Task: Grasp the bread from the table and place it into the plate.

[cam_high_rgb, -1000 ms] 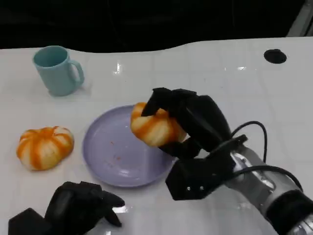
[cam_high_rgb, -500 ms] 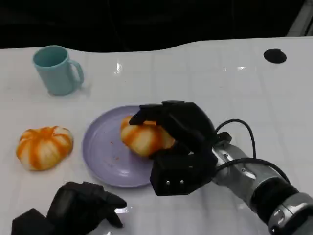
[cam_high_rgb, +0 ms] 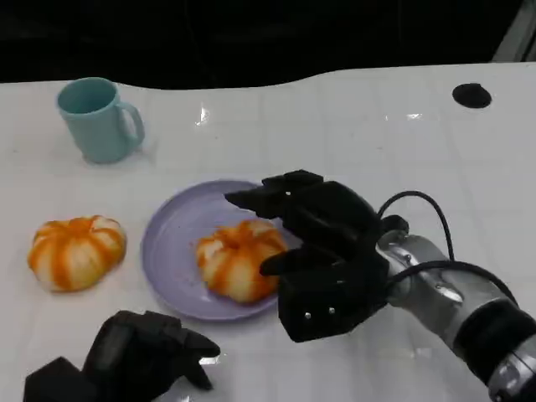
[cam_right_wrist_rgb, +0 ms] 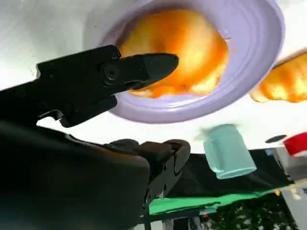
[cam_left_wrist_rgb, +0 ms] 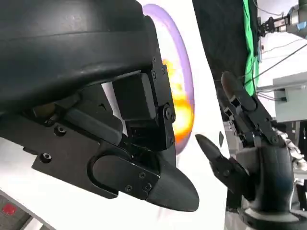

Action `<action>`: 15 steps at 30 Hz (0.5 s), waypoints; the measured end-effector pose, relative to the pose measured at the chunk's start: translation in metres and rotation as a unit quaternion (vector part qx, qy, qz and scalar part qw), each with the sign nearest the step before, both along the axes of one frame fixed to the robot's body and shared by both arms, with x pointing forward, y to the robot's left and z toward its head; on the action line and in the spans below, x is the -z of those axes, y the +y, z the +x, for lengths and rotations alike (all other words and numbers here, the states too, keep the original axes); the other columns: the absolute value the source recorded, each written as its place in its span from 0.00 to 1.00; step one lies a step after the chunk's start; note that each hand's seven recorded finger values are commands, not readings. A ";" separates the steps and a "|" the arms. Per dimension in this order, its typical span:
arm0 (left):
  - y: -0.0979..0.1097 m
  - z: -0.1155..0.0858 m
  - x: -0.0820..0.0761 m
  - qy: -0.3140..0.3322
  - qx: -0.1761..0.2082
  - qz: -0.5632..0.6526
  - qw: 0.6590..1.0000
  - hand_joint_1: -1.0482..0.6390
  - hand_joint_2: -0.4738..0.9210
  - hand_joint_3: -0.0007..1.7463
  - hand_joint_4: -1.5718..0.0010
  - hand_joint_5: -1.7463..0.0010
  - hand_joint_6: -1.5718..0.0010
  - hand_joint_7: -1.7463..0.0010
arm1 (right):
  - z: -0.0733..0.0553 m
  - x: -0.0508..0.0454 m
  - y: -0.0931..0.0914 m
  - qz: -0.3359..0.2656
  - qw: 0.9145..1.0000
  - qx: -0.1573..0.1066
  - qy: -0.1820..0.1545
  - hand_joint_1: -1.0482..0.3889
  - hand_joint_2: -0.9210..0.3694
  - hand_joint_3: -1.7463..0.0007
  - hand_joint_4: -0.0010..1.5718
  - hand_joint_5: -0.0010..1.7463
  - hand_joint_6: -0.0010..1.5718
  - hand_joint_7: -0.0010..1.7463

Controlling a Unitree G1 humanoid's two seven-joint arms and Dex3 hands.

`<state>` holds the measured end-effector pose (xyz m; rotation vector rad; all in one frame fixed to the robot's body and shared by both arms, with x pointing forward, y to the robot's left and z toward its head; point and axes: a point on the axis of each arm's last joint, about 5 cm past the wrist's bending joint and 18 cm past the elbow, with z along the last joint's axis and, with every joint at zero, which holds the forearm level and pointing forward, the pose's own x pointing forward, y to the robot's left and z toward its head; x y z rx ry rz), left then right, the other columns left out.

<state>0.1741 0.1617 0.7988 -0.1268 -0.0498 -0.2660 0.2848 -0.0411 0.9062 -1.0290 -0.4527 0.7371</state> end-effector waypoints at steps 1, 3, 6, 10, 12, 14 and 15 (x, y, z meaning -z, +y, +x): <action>0.000 0.000 0.000 0.000 -0.001 0.000 1.000 0.00 1.00 0.04 0.13 0.48 0.00 0.86 | -0.002 0.0003 -0.003 0.009 1.000 -0.002 0.009 0.28 0.00 0.88 0.03 0.18 0.17 0.01; -0.001 0.000 0.000 -0.001 -0.002 0.000 1.000 0.00 1.00 0.04 0.13 0.48 0.00 0.86 | -0.006 0.0007 -0.010 0.034 0.999 -0.005 0.024 0.30 0.00 0.89 0.05 0.19 0.18 0.02; -0.002 0.000 0.000 -0.002 -0.001 -0.001 1.000 0.00 1.00 0.04 0.13 0.48 0.00 0.86 | -0.012 0.0019 -0.022 0.074 0.997 -0.005 0.034 0.33 0.00 0.89 0.08 0.21 0.20 0.02; -0.004 0.000 0.000 -0.002 0.002 -0.001 1.000 0.00 1.00 0.04 0.13 0.48 0.00 0.86 | -0.022 0.0019 -0.037 0.143 0.989 -0.004 0.046 0.36 0.00 0.87 0.12 0.24 0.23 0.03; -0.004 0.000 0.000 -0.002 0.004 -0.001 1.000 0.00 1.00 0.05 0.13 0.48 0.00 0.86 | -0.029 0.0022 -0.045 0.184 0.981 0.000 0.055 0.38 0.00 0.88 0.17 0.26 0.28 0.05; -0.004 -0.001 0.000 -0.002 0.003 0.000 1.000 0.00 1.00 0.05 0.13 0.48 0.00 0.86 | -0.038 0.0041 -0.053 0.236 0.970 0.008 0.061 0.40 0.00 0.89 0.21 0.29 0.32 0.07; -0.004 -0.001 0.000 -0.002 0.003 0.000 1.000 0.00 1.00 0.05 0.13 0.48 0.00 0.86 | -0.042 0.0061 -0.056 0.255 0.965 0.011 0.064 0.41 0.00 0.89 0.22 0.30 0.33 0.07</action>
